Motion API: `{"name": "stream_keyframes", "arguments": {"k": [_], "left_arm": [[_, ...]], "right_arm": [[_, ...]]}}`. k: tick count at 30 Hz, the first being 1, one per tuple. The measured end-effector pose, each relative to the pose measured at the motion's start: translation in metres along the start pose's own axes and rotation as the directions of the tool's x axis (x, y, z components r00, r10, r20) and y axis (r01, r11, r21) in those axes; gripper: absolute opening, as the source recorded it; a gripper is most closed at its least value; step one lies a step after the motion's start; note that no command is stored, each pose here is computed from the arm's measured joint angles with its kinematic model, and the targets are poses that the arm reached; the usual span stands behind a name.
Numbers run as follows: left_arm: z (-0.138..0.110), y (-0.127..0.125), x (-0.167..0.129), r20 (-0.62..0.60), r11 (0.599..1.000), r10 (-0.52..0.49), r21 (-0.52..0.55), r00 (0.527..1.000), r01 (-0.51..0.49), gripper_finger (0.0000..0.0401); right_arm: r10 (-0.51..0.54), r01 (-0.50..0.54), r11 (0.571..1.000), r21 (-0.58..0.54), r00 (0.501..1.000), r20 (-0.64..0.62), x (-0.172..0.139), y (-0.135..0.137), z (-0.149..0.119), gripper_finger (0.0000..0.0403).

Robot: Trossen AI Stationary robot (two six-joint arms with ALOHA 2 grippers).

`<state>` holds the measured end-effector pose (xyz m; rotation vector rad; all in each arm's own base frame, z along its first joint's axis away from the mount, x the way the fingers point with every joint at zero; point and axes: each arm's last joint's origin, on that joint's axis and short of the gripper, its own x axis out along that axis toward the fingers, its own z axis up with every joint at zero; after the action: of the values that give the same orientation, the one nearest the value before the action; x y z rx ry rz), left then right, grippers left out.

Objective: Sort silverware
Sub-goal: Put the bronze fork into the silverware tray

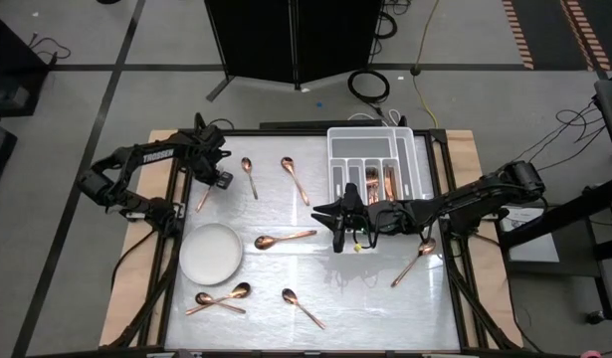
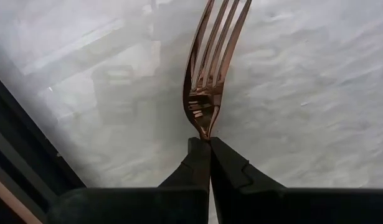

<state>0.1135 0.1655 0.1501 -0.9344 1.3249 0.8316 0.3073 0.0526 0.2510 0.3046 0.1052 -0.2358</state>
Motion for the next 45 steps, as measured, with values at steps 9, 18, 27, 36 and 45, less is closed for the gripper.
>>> {"name": "stream_keyframes", "arguments": {"k": [9, 18, 27, 36, 45], "left_arm": [[0.006, -0.009, -0.027, 0.093, 0.995, -0.072, 0.076, 0.993, 0.065, 0.0000], [-0.008, -0.034, -0.044, 0.176, 0.974, -0.122, 0.213, 0.977, 0.083, 0.0000], [-0.019, -0.068, -0.057, 0.255, 0.933, -0.273, 0.307, 0.928, 0.190, 0.0000], [-0.028, -0.114, -0.065, 0.329, 0.849, -0.459, 0.436, 0.825, 0.298, 0.0000], [-0.034, -0.160, -0.091, 0.465, 0.706, -0.697, 0.579, 0.546, 0.408, 0.0000]], "right_arm": [[-0.006, 0.006, 1.000, 0.000, 1.000, 0.001, 0.001, -0.002, 0.000, 0.0080], [-0.012, 0.012, 1.000, -0.002, 1.000, 0.004, 0.001, -0.003, 0.001, 0.0080], [-0.012, 0.012, 0.999, 0.034, 1.000, 0.004, 0.001, -0.003, 0.001, 0.0080], [-0.009, 0.009, 0.999, 0.039, 1.000, 0.011, 0.001, -0.003, 0.002, 0.0080], [-0.007, 0.006, 0.999, 0.036, 1.000, 0.017, 0.001, -0.003, 0.002, 0.0080]]}}
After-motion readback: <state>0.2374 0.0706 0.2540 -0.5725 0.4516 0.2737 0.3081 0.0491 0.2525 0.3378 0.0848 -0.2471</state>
